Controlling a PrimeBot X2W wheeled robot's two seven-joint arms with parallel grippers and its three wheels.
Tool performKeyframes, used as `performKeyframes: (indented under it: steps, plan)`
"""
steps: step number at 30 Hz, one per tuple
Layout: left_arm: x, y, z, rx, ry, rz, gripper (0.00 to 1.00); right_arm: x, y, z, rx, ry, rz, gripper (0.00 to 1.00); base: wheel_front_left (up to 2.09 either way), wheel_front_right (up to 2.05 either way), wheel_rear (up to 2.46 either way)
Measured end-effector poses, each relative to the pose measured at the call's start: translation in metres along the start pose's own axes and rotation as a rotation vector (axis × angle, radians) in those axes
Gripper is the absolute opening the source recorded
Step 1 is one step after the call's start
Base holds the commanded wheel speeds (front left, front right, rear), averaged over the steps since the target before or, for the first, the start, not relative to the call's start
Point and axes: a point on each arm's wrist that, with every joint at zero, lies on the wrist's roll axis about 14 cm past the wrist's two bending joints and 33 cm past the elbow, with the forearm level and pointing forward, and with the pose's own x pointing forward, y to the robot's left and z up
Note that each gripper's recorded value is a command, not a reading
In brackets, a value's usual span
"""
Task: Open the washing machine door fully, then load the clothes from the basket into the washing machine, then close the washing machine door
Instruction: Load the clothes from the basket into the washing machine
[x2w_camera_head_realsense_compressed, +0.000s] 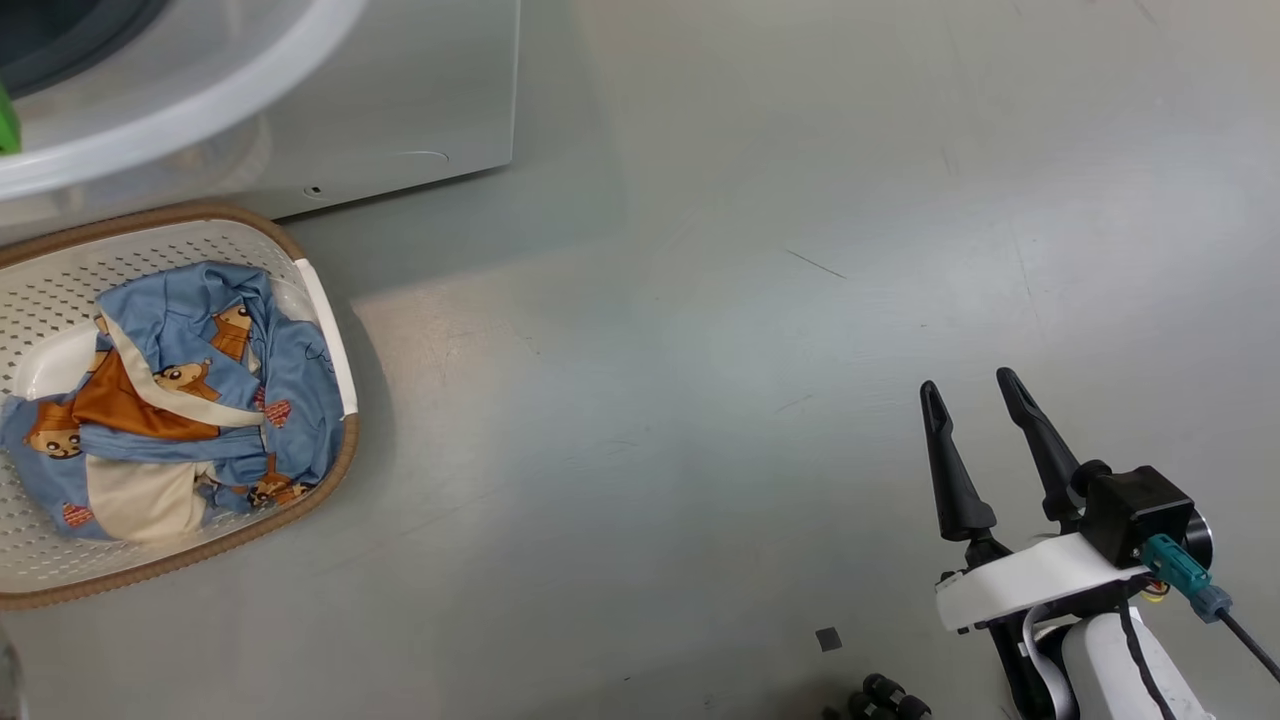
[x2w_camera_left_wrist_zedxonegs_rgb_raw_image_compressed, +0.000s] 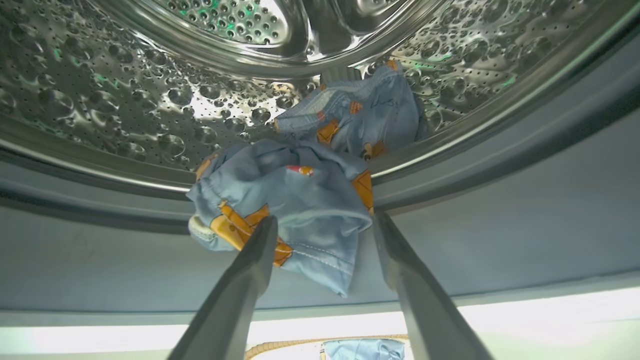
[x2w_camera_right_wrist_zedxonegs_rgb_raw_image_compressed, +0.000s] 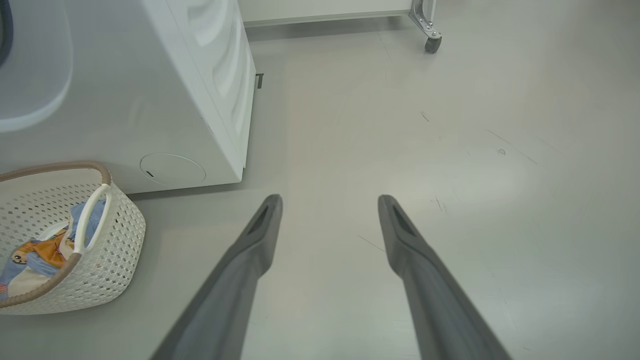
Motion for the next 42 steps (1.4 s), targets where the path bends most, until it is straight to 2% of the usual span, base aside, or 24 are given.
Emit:
performKeyframes:
  steps: [10,17,32,36,37,38,42]
  plan:
    - [0.017,0.003,-0.006,0.035,0.046,-0.004,1.0,-0.004,-0.008,-0.008,-0.001,0.026,-0.031,1.0,0.0,0.0,0.0]
    - [0.024,0.006,-0.028,0.078,0.117,0.006,1.0,-0.004,-0.012,-0.008,-0.004,0.028,-0.043,1.0,0.0,0.0,0.0]
    - [0.04,0.011,-0.03,0.127,0.155,0.009,0.91,-0.012,-0.021,-0.011,-0.008,0.042,-0.08,1.0,0.0,0.0,0.0]
    - [0.044,0.012,-0.039,0.123,0.179,0.008,0.81,-0.012,-0.024,-0.012,-0.01,0.047,-0.09,1.0,0.0,0.0,0.0]
    - [0.044,0.012,-0.039,0.123,0.18,0.009,0.61,-0.012,-0.024,-0.012,-0.01,0.047,-0.09,1.0,0.0,0.0,0.0]
    - [0.044,0.012,-0.039,0.122,0.18,0.009,0.5,-0.012,-0.024,-0.012,-0.01,0.047,-0.091,1.0,0.0,0.0,0.0]
    - [0.046,0.013,-0.042,0.121,0.186,0.008,0.37,-0.011,-0.023,-0.012,-0.01,0.046,-0.088,1.0,0.0,0.0,0.0]
